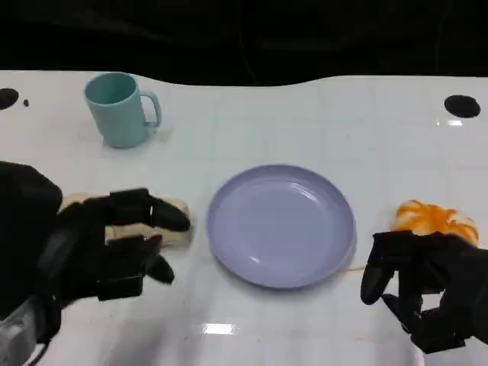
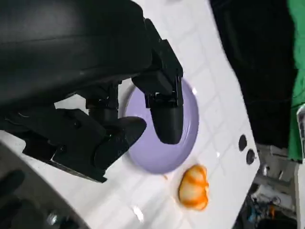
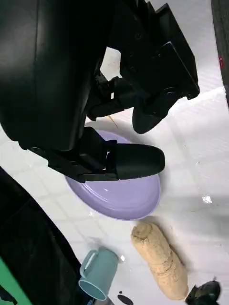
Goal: Grasp the towel on the left side of the plate with the left hand and place it into the plate.
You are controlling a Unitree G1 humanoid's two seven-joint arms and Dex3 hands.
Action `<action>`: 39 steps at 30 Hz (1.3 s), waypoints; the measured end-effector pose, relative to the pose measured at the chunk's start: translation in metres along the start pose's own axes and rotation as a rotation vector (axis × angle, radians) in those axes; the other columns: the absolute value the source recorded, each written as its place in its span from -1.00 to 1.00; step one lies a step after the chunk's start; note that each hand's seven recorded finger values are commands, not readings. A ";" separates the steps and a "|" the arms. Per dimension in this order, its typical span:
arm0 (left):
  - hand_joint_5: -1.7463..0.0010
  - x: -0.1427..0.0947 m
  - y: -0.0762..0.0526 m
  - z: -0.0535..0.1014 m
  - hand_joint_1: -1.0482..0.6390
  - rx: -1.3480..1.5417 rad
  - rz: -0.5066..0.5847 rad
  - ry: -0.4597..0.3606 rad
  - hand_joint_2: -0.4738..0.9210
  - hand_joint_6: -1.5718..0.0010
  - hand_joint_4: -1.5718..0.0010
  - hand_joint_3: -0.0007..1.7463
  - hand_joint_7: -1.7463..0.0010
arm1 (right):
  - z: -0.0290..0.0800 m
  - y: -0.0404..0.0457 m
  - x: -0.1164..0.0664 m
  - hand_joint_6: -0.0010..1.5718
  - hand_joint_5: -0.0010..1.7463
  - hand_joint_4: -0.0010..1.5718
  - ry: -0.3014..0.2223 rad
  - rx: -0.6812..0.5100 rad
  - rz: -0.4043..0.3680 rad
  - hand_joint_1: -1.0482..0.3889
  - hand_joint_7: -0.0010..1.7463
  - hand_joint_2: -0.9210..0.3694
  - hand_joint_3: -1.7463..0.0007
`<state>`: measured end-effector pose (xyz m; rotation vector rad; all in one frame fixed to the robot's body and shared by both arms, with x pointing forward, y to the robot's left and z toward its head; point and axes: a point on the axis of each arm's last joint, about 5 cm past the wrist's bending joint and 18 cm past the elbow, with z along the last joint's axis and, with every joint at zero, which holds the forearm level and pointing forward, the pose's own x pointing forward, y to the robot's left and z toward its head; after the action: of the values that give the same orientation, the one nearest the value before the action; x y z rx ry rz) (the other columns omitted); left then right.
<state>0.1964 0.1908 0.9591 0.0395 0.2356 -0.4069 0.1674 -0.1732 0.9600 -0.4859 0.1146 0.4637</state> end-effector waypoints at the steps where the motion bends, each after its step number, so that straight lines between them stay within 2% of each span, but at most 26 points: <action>1: -0.04 0.000 0.000 0.000 -0.01 0.037 0.007 -0.026 0.82 0.20 0.36 -0.41 0.66 | 0.000 0.0002 0.000 -0.11 1.00 -0.05 0.001 0.003 -0.002 0.48 0.68 -0.43 -0.27; 3: 0.04 0.000 0.002 -0.001 -0.03 0.108 0.004 -0.075 0.93 0.24 0.43 -0.61 0.81 | 0.000 0.0006 0.001 -0.11 1.00 -0.05 0.006 0.009 -0.004 0.48 0.67 -0.42 -0.27; 6: 0.14 0.001 0.007 -0.005 -0.10 0.187 0.010 -0.119 0.99 0.34 0.57 -0.79 0.92 | 0.001 0.0015 0.001 -0.11 1.00 -0.05 0.009 0.008 -0.009 0.48 0.67 -0.42 -0.26; 9: 0.22 0.002 0.010 -0.005 -0.18 0.287 0.025 -0.152 1.00 0.41 0.65 -0.87 0.97 | 0.001 0.0019 0.001 -0.12 1.00 -0.06 0.012 0.008 -0.010 0.48 0.65 -0.43 -0.26; 13: 0.30 0.003 0.010 -0.002 -0.27 0.449 0.044 -0.153 1.00 0.50 0.77 -0.93 1.00 | 0.001 0.0021 0.001 -0.11 1.00 -0.06 0.017 0.009 -0.010 0.48 0.65 -0.43 -0.26; 16: 0.39 0.006 0.010 0.004 -0.29 0.586 0.056 -0.125 0.99 0.56 0.83 -0.98 1.00 | 0.001 0.0021 0.001 -0.11 1.00 -0.06 0.016 0.009 -0.011 0.49 0.65 -0.44 -0.26; 19: 0.52 0.010 0.010 0.008 -0.33 0.725 0.073 -0.093 0.96 0.58 0.78 -1.00 1.00 | 0.001 0.0023 0.002 -0.10 1.00 -0.06 0.013 0.009 -0.010 0.49 0.65 -0.44 -0.26; 26: 0.62 0.027 0.010 0.014 -0.37 1.035 0.084 -0.050 0.94 0.63 0.72 -1.00 1.00 | 0.001 0.0036 0.002 -0.10 1.00 -0.05 0.010 0.011 -0.008 0.49 0.65 -0.43 -0.26; 32: 0.66 0.051 0.016 0.012 -0.41 1.229 0.055 0.025 0.97 0.68 0.72 -0.99 1.00 | 0.002 0.0052 0.002 -0.09 1.00 -0.05 0.006 0.013 -0.006 0.48 0.65 -0.43 -0.26; 39: 0.76 0.073 0.024 0.009 -0.39 1.338 0.039 0.134 0.96 0.62 0.62 -1.00 0.99 | 0.003 0.0060 0.001 -0.10 1.00 -0.05 0.004 0.008 -0.015 0.46 0.64 -0.42 -0.25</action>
<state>0.2733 0.1838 0.9507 1.3845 0.0573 -0.4623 0.1660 -0.1666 0.9596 -0.4801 0.1168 0.4472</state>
